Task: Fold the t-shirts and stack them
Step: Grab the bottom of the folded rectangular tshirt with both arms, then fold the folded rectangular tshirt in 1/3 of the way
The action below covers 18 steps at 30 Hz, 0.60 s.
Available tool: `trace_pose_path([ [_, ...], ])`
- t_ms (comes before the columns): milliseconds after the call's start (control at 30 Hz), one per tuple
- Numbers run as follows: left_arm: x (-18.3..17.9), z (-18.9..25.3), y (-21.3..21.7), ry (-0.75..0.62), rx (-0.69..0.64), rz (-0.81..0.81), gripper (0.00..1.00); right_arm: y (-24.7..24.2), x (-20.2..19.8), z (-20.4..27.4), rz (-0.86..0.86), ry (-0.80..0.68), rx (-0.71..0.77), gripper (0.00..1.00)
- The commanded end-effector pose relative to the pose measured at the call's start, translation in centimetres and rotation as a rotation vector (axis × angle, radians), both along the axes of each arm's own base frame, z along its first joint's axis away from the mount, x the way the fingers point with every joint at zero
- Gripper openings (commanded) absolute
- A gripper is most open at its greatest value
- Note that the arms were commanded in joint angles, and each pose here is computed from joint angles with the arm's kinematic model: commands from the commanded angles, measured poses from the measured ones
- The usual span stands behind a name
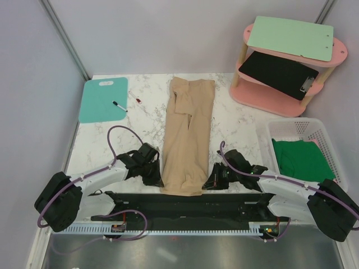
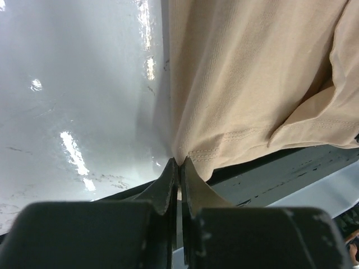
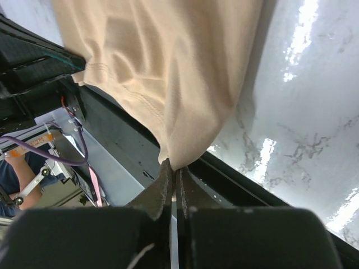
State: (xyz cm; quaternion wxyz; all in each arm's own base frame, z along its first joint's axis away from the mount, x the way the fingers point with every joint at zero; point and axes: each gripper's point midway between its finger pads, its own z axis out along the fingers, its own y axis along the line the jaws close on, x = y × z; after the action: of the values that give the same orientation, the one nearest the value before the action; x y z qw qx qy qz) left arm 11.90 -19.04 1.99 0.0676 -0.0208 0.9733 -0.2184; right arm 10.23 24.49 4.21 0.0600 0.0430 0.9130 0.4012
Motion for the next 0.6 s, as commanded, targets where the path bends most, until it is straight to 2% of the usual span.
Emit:
trace_pose_path([
  [0,1.6,2.8,-1.9,-0.081,-0.086,-0.038,0.02,0.9,1.8,2.6,-0.02,-0.123,0.062,0.0],
  [200,4.9,6.9,-3.2,-0.198,-0.114,0.008,0.02,1.2,4.5,5.8,-0.046,-0.278,0.043,0.0],
  [333,7.7,9.0,-4.1,-0.261,-0.09,0.004,0.02,1.6,7.9,8.2,-0.077,-0.407,-0.001,0.0],
  [367,8.8,10.7,-4.9,-0.297,-0.109,0.0,0.02,1.6,8.7,8.4,-0.091,-0.422,-0.018,0.0],
  [433,9.9,10.9,-5.0,-0.3,-0.074,-0.008,0.02,2.1,10.5,9.6,-0.106,-0.458,-0.035,0.0],
  [567,13.0,13.3,-5.6,-0.351,-0.083,0.001,0.02,1.1,14.7,10.7,-0.181,-0.544,-0.129,0.0],
])
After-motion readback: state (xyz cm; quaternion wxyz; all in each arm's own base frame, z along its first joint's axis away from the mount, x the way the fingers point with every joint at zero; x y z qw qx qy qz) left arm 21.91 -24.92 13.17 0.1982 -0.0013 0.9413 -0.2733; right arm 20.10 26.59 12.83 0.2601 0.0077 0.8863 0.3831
